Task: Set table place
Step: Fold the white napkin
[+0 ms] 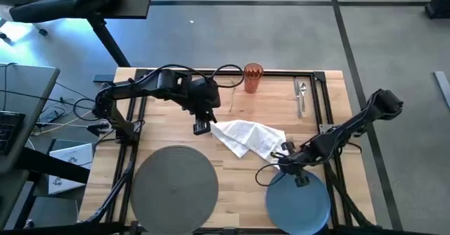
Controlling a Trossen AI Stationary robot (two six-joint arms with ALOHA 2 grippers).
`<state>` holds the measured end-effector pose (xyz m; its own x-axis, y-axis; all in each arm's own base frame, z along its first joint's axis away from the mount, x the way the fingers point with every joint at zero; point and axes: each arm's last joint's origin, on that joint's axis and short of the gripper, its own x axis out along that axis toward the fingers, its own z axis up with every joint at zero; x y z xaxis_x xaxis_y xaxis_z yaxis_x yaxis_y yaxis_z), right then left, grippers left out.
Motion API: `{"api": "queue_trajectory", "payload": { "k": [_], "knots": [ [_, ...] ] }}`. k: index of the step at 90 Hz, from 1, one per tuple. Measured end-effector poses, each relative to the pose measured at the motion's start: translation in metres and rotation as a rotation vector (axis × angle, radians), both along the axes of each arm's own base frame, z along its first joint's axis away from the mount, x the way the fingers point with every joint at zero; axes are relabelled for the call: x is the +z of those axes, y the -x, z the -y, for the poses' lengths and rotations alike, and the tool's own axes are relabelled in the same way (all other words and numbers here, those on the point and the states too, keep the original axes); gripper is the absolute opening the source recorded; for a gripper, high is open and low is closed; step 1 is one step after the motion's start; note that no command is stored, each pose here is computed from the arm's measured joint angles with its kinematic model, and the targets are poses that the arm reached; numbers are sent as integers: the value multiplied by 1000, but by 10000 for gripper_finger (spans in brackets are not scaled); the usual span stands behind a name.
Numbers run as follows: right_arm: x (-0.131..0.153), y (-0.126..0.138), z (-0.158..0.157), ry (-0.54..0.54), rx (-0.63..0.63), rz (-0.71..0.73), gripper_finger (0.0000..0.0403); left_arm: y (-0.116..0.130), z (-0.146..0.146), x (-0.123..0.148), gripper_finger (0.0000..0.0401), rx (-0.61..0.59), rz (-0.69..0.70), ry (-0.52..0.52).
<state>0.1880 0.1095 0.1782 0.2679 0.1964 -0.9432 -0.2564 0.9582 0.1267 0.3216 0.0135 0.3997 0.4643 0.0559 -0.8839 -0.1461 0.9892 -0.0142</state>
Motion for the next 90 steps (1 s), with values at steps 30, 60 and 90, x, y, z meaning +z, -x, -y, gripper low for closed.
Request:
{"api": "queue_trajectory", "payload": {
  "k": [30, 60, 90],
  "knots": [
    [-16, 6, 8, -11, -115, -48, 18, 0, 0, 0, 133, -7, 5, -4],
    [-23, 7, 9, -19, -158, -27, 45, 0, 0, 0, 133, -7, 5, -4],
    [-19, 2, 7, -53, -202, 11, 67, -1, 0, 0, 133, -7, 7, -6]
  ]
}}
